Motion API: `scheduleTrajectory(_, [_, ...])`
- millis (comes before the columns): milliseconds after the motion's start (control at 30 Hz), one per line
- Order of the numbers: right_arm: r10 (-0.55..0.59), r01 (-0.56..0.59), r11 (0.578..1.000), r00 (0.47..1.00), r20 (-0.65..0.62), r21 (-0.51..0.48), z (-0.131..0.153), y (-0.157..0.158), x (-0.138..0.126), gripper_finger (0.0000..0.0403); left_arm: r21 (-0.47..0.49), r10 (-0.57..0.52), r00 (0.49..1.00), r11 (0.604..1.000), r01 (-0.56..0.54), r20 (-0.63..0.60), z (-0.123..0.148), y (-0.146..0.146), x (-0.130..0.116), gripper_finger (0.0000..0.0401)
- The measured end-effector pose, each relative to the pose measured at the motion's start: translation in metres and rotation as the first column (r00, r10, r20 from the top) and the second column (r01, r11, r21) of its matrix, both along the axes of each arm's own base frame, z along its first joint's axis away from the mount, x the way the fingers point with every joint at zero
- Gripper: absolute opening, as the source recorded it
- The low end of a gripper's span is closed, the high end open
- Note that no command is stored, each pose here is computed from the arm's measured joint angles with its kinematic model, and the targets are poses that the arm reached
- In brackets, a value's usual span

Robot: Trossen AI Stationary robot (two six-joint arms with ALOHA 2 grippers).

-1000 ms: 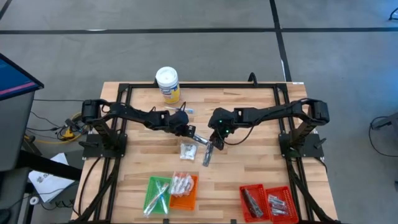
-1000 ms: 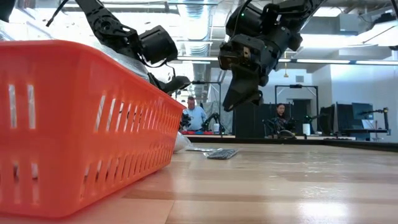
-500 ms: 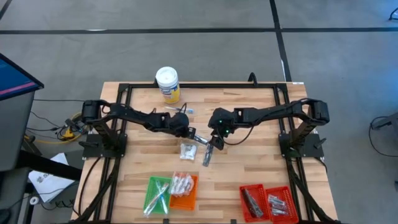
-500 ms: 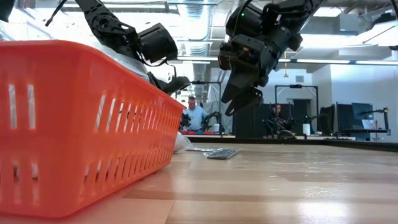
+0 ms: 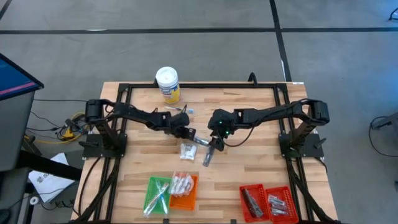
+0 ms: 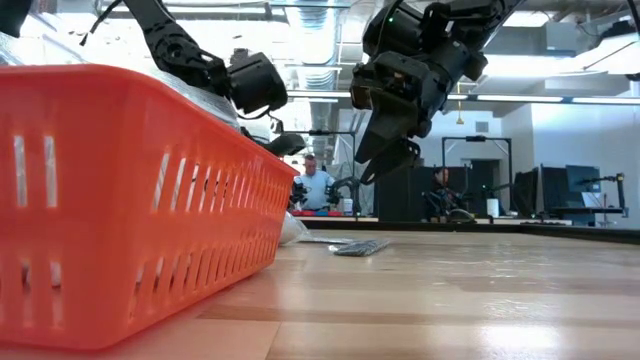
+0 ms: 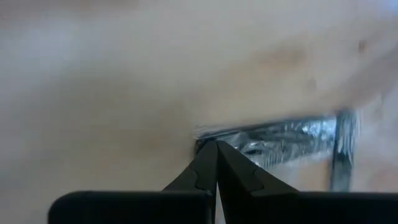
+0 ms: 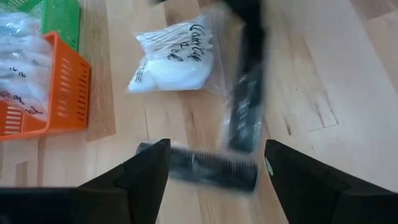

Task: Pick & Place Travel size toiletries
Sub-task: Put the black comb into the left red basket

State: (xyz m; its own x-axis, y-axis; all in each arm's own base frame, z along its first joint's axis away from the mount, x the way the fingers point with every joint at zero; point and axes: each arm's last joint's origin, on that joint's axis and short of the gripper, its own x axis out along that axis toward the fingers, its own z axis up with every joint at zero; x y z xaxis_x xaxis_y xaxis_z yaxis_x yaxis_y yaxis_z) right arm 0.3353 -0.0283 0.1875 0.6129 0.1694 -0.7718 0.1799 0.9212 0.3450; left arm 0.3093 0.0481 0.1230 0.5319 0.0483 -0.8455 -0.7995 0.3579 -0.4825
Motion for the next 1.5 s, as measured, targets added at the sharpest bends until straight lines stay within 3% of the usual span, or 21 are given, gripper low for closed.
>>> scheduleTrajectory(167, [-0.002,0.002,1.0,1.0,-0.001,0.0,0.0,0.0,0.0,0.0255,-0.09,0.057,0.998,0.994,-0.056,0.01,0.006,-0.026,0.001,0.0001])
scheduleTrajectory(300, [-0.001,0.001,1.0,1.0,-0.003,0.0,0.0,0.0,0.0,0.0255,0.025,0.052,0.995,0.998,-0.054,0.089,0.026,-0.036,0.001,0.0001])
scheduleTrajectory(500, [0.008,-0.008,1.0,1.0,0.001,-0.012,0.0,0.0,0.0,0.0255,0.188,-0.122,0.99,0.976,0.107,0.067,0.029,-0.024,0.0,0.0001])
scheduleTrajectory(567, [0.011,-0.011,1.0,1.0,0.004,-0.014,0.0,0.0,0.0,0.0255,0.244,-0.253,0.966,0.941,0.234,0.051,0.024,-0.021,0.003,0.0001])
scheduleTrajectory(700, [0.013,-0.013,1.0,1.0,0.01,-0.016,0.0,0.0,0.001,0.0255,0.388,-0.49,0.872,0.801,0.455,-0.012,0.021,-0.023,0.007,0.0001])
scheduleTrajectory(1000, [0.013,-0.013,1.0,1.0,-0.006,-0.013,-0.001,0.001,-0.001,0.0255,0.523,-0.63,0.776,0.651,0.549,-0.031,0.026,-0.023,0.013,0.0029])
scheduleTrajectory(1267, [0.021,-0.021,0.999,1.0,-0.007,-0.031,-0.001,0.007,0.0,0.0255,0.49,-0.672,0.739,0.627,0.606,-0.054,0.014,-0.029,0.015,0.0059])
scheduleTrajectory(1500, [0.03,-0.03,0.999,1.0,-0.005,-0.031,-0.002,0.01,0.0,0.0255,0.453,-0.668,0.735,0.624,0.637,-0.113,-0.003,-0.035,0.015,0.004])
